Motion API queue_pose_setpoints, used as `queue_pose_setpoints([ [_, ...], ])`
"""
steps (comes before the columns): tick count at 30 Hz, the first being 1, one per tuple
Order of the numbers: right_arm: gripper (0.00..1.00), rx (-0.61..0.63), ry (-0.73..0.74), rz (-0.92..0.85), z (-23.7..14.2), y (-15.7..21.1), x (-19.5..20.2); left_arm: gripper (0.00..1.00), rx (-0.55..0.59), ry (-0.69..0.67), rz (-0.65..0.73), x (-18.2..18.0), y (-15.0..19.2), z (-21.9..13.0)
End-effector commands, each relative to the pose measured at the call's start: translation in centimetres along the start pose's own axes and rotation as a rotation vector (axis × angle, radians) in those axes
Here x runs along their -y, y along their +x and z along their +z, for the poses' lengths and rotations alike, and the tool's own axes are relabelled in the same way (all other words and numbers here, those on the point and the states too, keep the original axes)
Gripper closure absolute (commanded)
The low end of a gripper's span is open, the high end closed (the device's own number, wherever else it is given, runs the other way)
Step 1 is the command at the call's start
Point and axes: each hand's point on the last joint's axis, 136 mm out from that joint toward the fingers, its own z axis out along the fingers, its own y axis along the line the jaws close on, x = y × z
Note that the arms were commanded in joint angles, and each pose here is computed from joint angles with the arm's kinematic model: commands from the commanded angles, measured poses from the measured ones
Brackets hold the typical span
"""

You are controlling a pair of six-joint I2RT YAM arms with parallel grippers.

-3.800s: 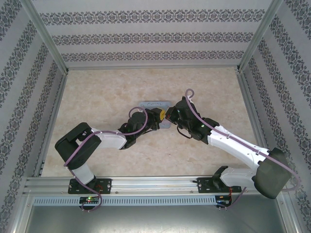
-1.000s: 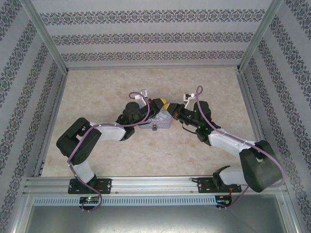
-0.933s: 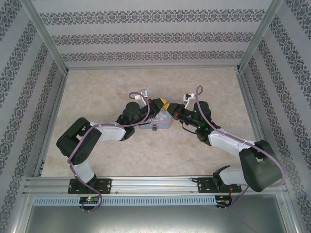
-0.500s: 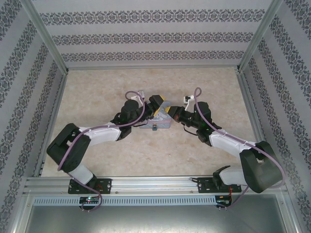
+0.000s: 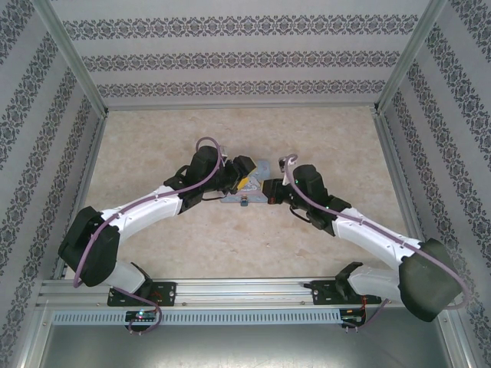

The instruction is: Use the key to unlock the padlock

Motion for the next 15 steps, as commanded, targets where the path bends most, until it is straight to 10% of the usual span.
queue_pose_setpoints([
  [1, 1.0, 0.035, 0.165, -0.192, -0.8, -0.7, 1.1, 0.43, -0.037, -0.038, -0.072, -0.8, 0.5, -0.3],
  [15, 1.0, 0.08, 0.209, -0.409, -0.9, -1.4, -2.3, 0.55, -0.049, -0.07, -0.127, -2.0, 0.9, 0.5],
])
